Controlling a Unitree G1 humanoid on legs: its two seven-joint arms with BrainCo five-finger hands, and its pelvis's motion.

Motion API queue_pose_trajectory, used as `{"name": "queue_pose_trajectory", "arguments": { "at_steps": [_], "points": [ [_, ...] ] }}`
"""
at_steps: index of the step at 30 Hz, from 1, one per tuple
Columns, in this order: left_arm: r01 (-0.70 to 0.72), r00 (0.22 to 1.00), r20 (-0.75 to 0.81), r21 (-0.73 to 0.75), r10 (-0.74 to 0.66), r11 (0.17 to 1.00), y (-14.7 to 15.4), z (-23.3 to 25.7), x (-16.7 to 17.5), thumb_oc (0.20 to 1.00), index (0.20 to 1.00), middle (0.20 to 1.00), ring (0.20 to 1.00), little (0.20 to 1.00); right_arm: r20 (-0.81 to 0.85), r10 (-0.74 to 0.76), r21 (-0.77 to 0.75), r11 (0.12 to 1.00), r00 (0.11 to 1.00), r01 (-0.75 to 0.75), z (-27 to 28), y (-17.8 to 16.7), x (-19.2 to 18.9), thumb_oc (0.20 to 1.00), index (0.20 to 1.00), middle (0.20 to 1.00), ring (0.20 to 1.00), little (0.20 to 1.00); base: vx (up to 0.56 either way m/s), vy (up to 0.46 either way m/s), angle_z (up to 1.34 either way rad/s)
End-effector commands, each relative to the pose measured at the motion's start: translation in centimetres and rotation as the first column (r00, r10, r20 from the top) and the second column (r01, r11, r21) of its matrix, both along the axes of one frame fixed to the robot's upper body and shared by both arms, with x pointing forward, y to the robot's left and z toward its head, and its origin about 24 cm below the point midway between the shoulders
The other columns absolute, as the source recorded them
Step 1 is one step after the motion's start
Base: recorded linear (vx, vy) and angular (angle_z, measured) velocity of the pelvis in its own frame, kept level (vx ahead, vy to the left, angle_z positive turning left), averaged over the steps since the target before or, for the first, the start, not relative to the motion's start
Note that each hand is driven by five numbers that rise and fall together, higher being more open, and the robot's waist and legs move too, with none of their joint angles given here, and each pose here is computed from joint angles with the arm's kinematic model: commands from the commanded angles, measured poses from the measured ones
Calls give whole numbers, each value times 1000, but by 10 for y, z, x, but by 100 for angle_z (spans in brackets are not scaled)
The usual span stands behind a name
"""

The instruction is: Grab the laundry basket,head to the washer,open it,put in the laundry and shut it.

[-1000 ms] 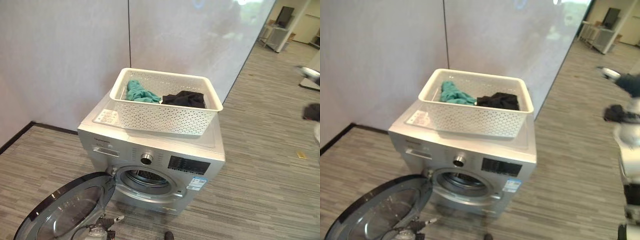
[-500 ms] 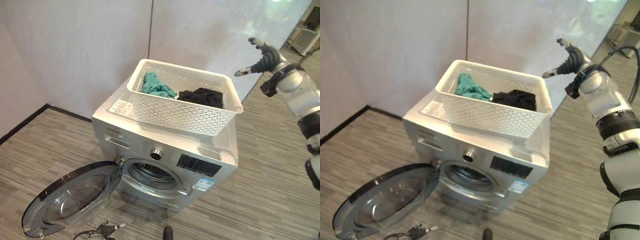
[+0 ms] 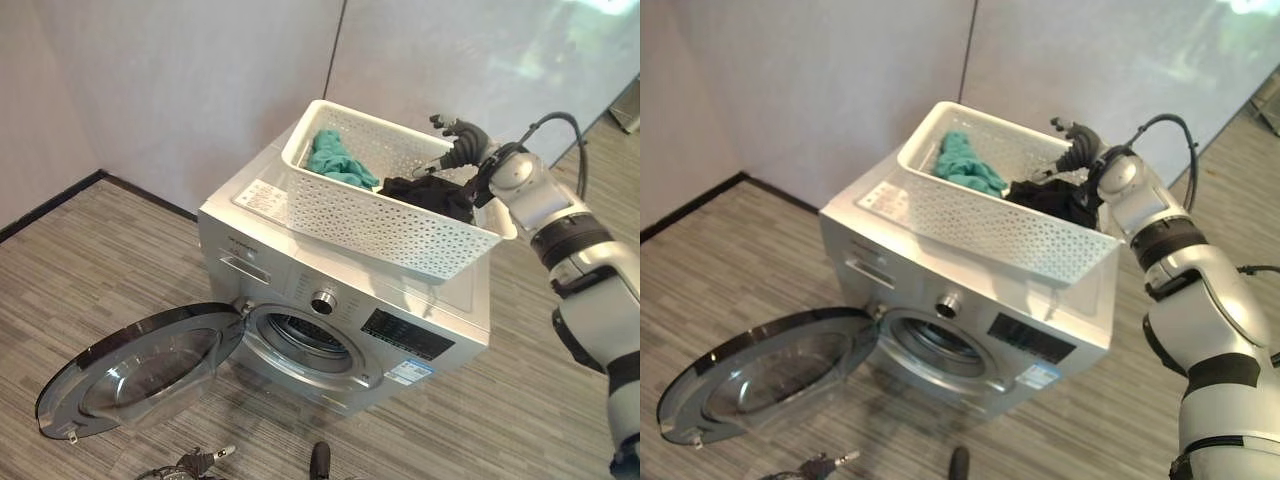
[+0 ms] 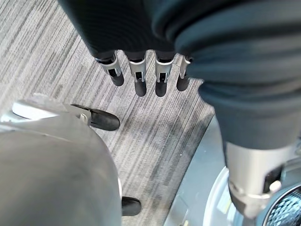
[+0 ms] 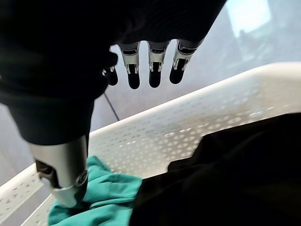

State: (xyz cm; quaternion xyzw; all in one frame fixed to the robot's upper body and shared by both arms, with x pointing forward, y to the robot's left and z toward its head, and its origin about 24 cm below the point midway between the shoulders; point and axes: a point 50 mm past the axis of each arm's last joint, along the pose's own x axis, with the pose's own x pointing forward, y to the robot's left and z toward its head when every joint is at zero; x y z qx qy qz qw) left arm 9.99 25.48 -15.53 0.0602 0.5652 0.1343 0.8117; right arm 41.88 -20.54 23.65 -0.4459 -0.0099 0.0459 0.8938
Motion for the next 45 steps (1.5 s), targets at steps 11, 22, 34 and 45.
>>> {"name": "queue_pose_trajectory", "arguments": {
  "at_steps": [11,22,34,45],
  "points": [
    [-153,986,78,22,150,988,25,10,6,1000,1000,1000,1000,1000,123,-53,35,998,991,49,59,3,3,1000,1000,1000,1000,1000,12,-8,5],
    [-260,953,166,11,254,966,33,17,18,1000,1000,1000,1000,1000,110,-149,30,989,983,147,61,-26,-1,1000,1000,1000,1000,1000,5,-6,18],
    [-185,955,232,-11,183,983,23,24,46,1000,1000,1000,1000,1000,-74,-438,-216,884,896,415,24,-106,-22,1000,1000,1000,1000,1000,-6,-21,32],
    [-160,959,232,-25,161,987,15,22,49,1000,1000,1000,1000,1000,-109,-335,-309,906,936,289,13,-78,-11,1000,1000,1000,1000,1000,-10,-6,3]
  ]
}}
